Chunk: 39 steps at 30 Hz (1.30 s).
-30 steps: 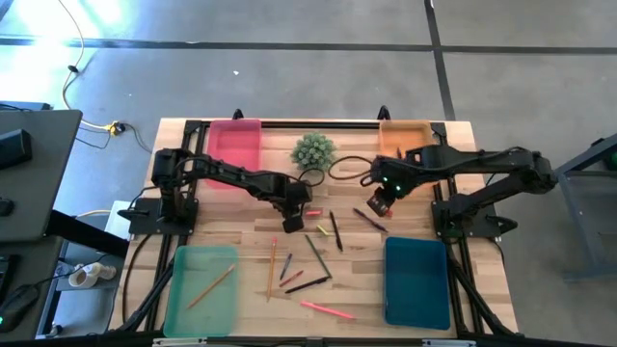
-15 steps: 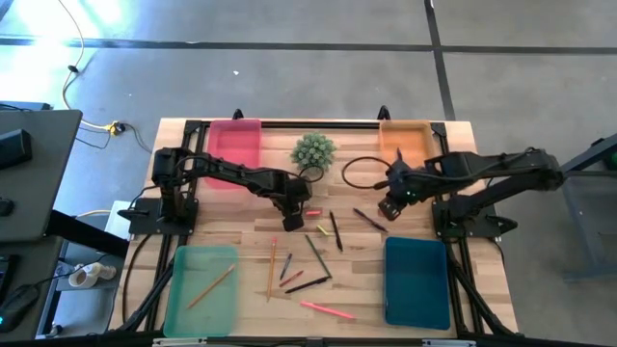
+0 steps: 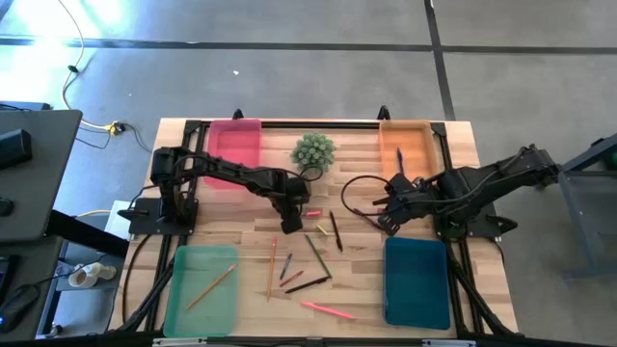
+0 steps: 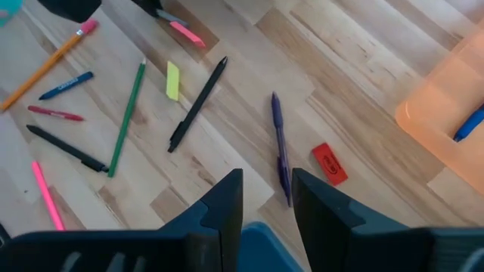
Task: Sort crayons/erasers/pens/pencils in bins
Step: Put the gray crayon into the blue bin
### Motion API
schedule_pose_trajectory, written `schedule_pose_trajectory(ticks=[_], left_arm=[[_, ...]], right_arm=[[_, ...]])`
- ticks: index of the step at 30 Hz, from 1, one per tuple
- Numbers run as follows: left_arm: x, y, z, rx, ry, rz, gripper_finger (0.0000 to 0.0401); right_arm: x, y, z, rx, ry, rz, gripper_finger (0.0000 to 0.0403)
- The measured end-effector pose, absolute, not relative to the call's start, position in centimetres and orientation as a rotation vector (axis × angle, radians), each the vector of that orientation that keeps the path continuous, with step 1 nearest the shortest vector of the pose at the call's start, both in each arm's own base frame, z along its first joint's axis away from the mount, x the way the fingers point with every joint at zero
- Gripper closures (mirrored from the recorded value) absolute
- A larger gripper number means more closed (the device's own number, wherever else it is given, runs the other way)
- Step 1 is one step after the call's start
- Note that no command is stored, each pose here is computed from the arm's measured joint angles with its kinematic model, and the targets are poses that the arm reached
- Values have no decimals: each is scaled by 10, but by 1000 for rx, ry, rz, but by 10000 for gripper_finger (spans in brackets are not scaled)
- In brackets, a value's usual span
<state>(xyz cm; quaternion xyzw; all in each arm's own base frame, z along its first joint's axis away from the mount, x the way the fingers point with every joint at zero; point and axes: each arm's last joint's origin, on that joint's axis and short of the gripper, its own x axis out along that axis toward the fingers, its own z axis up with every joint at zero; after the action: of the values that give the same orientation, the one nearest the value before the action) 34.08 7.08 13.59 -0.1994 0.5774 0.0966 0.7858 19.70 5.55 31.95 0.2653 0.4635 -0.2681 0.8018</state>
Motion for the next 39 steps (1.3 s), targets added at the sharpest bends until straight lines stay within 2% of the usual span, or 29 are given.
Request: schedule_pose_trajectory(ticks=[19, 30, 39], left_arm=[[336, 82, 149, -474, 1214, 250, 395], [328, 80, 204, -470, 1009, 234, 395], [328, 69, 257, -443, 689, 176, 395]], right_arm=[[203, 58, 323, 602, 933, -537, 297], [213, 61, 328, 556, 852, -429, 297], [227, 65, 341, 419, 697, -285, 297]])
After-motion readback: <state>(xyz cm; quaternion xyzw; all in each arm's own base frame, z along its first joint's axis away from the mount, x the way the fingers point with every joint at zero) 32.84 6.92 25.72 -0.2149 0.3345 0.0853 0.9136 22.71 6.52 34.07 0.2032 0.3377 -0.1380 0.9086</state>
